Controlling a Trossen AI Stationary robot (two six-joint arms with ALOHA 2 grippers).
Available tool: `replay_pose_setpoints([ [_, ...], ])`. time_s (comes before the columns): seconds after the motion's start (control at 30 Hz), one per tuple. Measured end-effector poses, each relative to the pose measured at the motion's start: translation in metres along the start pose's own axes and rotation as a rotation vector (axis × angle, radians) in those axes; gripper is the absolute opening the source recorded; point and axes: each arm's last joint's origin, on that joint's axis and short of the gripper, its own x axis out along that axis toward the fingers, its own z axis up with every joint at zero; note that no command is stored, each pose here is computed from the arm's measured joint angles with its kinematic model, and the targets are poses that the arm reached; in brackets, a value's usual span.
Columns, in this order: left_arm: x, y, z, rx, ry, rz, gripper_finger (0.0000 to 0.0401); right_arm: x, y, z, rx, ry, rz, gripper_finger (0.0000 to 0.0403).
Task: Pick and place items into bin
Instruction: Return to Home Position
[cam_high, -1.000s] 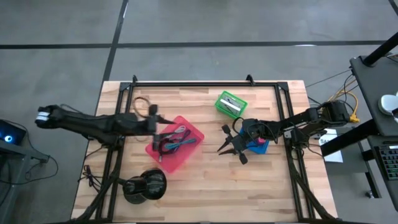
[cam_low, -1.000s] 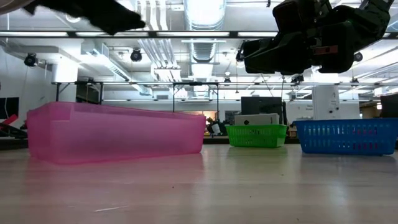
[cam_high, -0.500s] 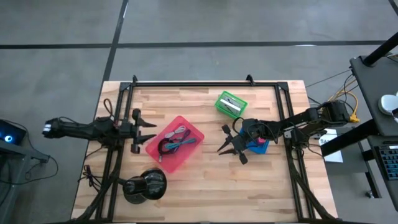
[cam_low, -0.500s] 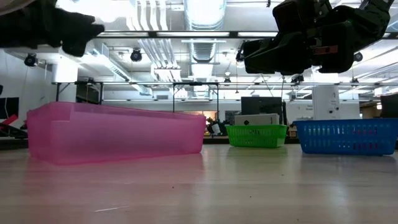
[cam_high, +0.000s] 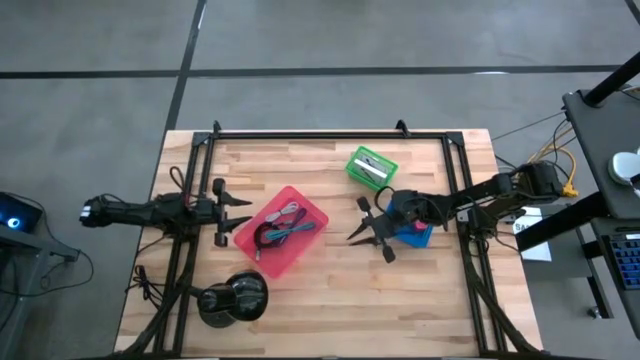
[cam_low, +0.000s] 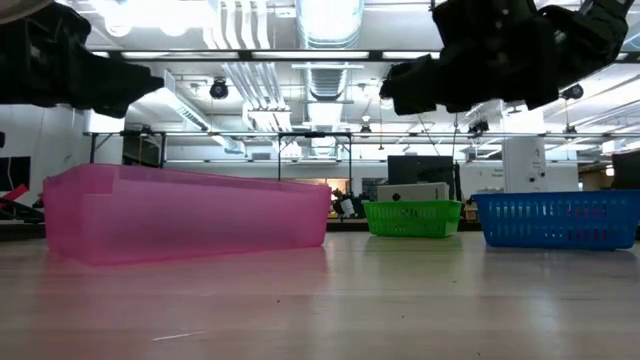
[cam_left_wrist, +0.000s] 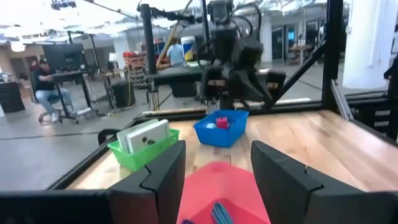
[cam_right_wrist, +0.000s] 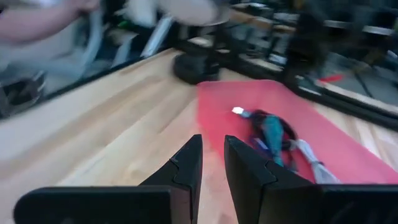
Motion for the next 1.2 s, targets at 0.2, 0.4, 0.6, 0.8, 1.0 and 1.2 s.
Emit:
replay_pose_setpoints([
  [0.2,0.0,0.0,-0.001,0.002,0.011,0.0,0.0166,-0.01,0.003,-0.003,0.133,0.004,-0.066,0.0056],
  [0.4,0.001,0.0,-0.002,0.004,0.022,-0.002,0.0166,-0.046,0.016,-0.002,0.167,-0.061,-0.141,0.0056],
  [0.6,0.001,-0.001,-0.003,0.006,0.03,-0.003,0.0166,-0.096,0.03,-0.011,0.18,-0.152,-0.412,0.0056],
  [0.8,0.001,0.0,-0.003,0.005,0.025,-0.002,0.0166,-0.126,0.048,-0.033,0.225,-0.192,-0.45,0.0056],
  [1.0,0.001,0.0,-0.003,0.005,0.026,-0.002,0.0166,-0.145,0.056,-0.035,0.228,-0.185,-0.446,0.0056],
  [1.2,0.001,-0.001,-0.004,0.005,0.031,-0.003,0.0166,-0.159,0.063,-0.037,0.233,-0.22,-0.412,0.0053],
])
